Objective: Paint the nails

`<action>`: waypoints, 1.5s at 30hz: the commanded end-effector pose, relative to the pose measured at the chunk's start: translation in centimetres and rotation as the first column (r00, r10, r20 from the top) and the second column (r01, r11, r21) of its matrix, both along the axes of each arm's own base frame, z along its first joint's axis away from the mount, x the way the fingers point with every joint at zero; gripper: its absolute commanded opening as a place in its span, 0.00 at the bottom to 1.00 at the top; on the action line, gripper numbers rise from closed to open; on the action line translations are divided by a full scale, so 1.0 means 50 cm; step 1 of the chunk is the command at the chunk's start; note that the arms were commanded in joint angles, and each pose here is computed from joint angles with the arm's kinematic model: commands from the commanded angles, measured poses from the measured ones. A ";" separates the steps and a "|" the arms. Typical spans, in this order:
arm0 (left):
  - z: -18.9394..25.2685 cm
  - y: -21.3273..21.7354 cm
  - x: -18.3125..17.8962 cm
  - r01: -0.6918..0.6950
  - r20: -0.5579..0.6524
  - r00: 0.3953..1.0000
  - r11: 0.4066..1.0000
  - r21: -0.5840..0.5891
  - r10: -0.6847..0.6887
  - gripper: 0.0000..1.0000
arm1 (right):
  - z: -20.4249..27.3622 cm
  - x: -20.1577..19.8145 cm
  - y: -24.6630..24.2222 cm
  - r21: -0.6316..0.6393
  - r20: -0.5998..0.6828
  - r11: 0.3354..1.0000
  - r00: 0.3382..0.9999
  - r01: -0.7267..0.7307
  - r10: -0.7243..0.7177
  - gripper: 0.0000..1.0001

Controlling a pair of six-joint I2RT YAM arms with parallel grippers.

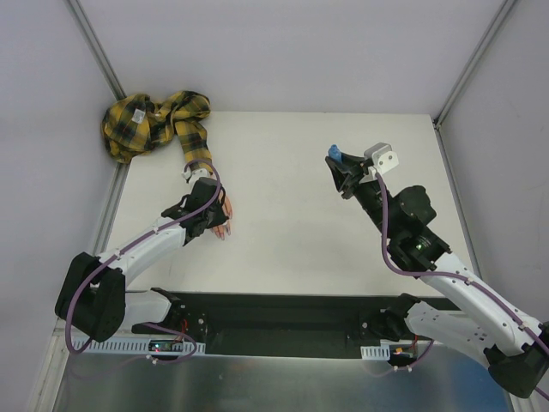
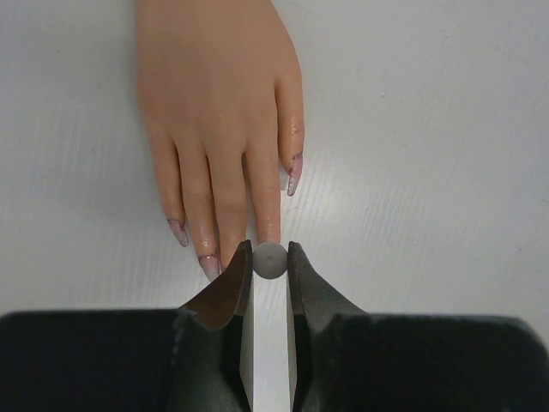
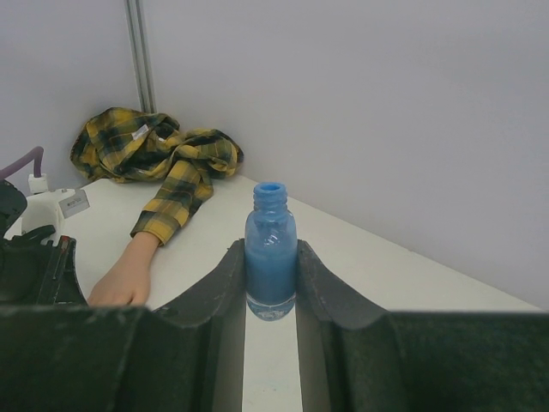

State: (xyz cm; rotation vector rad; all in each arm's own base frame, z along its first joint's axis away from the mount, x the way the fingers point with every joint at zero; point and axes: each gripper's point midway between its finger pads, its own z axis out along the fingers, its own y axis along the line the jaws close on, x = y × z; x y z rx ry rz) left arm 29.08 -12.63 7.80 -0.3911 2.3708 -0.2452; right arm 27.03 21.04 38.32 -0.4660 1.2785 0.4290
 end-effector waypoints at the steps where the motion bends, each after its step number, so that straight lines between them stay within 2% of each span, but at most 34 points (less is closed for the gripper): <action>1: 0.018 -0.002 0.023 -0.023 0.037 0.999 1.000 -0.012 0.023 0.00 | 0.035 -0.004 0.000 0.056 0.051 0.998 0.999 -0.016 0.013 0.00; 27: 0.031 -0.007 0.034 -0.013 0.058 0.998 1.000 -0.019 0.014 0.00 | 0.034 -0.001 -0.001 0.063 0.046 0.998 0.999 -0.019 0.016 0.00; 45: 0.026 -0.022 0.016 0.026 0.042 0.999 0.998 -0.058 -0.023 0.00 | 0.034 -0.002 0.001 0.067 0.042 0.997 0.999 -0.029 0.026 0.00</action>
